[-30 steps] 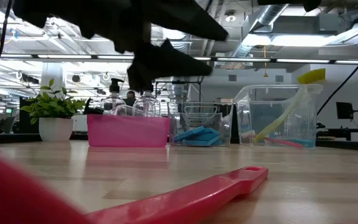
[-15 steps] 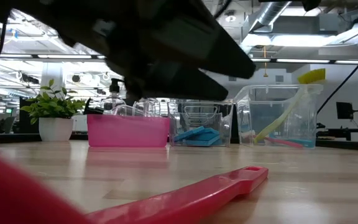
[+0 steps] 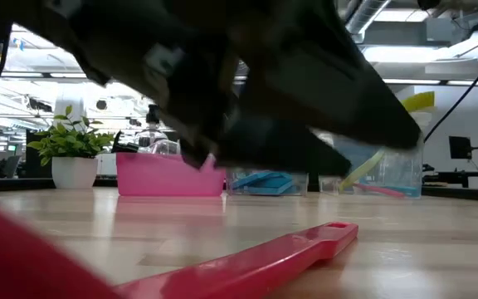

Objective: Pick & Place Kitchen Sink Supplies
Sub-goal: Put the green dish brush into the right transparent bin

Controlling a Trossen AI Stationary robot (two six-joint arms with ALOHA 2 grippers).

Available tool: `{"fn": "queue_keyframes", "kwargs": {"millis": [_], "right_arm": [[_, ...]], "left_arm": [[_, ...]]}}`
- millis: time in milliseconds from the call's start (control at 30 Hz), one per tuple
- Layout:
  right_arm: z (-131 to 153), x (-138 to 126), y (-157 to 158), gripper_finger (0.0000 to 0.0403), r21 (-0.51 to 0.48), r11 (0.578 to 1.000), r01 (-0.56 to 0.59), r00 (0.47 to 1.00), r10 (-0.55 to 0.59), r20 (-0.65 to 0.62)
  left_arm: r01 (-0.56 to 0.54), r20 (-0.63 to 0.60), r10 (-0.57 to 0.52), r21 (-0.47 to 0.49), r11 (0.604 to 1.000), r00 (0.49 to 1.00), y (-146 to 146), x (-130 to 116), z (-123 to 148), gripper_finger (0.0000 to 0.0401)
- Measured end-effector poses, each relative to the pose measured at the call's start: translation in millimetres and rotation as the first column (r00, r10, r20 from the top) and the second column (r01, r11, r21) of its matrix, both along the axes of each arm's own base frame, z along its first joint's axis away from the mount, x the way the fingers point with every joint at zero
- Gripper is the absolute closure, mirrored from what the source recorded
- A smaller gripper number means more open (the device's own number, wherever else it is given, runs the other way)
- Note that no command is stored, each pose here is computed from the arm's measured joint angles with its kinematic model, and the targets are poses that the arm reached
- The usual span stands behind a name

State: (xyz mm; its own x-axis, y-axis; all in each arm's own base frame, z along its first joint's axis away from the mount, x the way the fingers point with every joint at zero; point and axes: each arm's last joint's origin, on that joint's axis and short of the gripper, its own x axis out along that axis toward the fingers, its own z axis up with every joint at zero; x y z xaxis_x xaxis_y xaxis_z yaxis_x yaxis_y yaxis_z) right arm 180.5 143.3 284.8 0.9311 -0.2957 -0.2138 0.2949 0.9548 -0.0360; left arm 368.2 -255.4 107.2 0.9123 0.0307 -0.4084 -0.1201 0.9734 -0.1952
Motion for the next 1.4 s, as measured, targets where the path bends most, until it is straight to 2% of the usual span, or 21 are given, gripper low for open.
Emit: {"fn": "queue_keyframes", "kwargs": {"millis": [200,500,733,933,1100,1167,1300,1400], "right_arm": [[0.4,0.2,-0.3,0.0285,0.003,1.0,0.002,1.0,-0.002,0.003],[0.1,0.2,-0.6,0.0285,-0.001,1.0,0.005,1.0,-0.005,0.001],[-0.2,0.1,-0.7,0.0285,-0.004,1.0,0.004,1.0,-0.004,-0.002],[-0.5,-0.1,-0.5,0.0285,-0.006,1.0,0.002,1.0,-0.002,-0.005],[-0.5,-0.1,-0.6,0.0285,-0.006,1.0,0.001,1.0,-0.001,-0.006],[-0.5,-0.1,-0.5,0.0285,-0.006,1.0,0.001,1.0,-0.001,-0.006],[-0.5,-0.1,-0.5,0.0285,-0.006,1.0,0.001,1.0,-0.001,-0.006],[-0.5,-0.1,-0.5,0.0285,-0.006,1.0,0.001,1.0,-0.001,-0.006]], "left_arm": [[-0.037,-0.078,0.035,-0.018,0.999,0.996,-2.1,3.2,-18.2,0.0167],[-0.056,-0.134,0.058,0.021,0.998,0.989,1.4,0.7,-21.3,0.0167],[-0.117,-0.216,0.151,0.161,0.98,0.965,16.8,-1.9,-28.6,0.0167],[-0.145,-0.229,0.214,0.286,0.947,0.949,29.9,-0.6,-31.8,0.0167],[-0.139,-0.223,0.211,0.301,0.944,0.952,34.2,-0.8,-16.3,0.0167],[-0.127,-0.217,0.204,0.325,0.937,0.954,35.6,-2.6,-5.2,0.0167],[-0.128,-0.143,0.18,0.313,0.941,0.973,32.9,-1.8,27.1,0.0167],[-0.128,-0.128,0.177,0.319,0.939,0.976,32.7,-3.5,35.7,0.0167]]}}
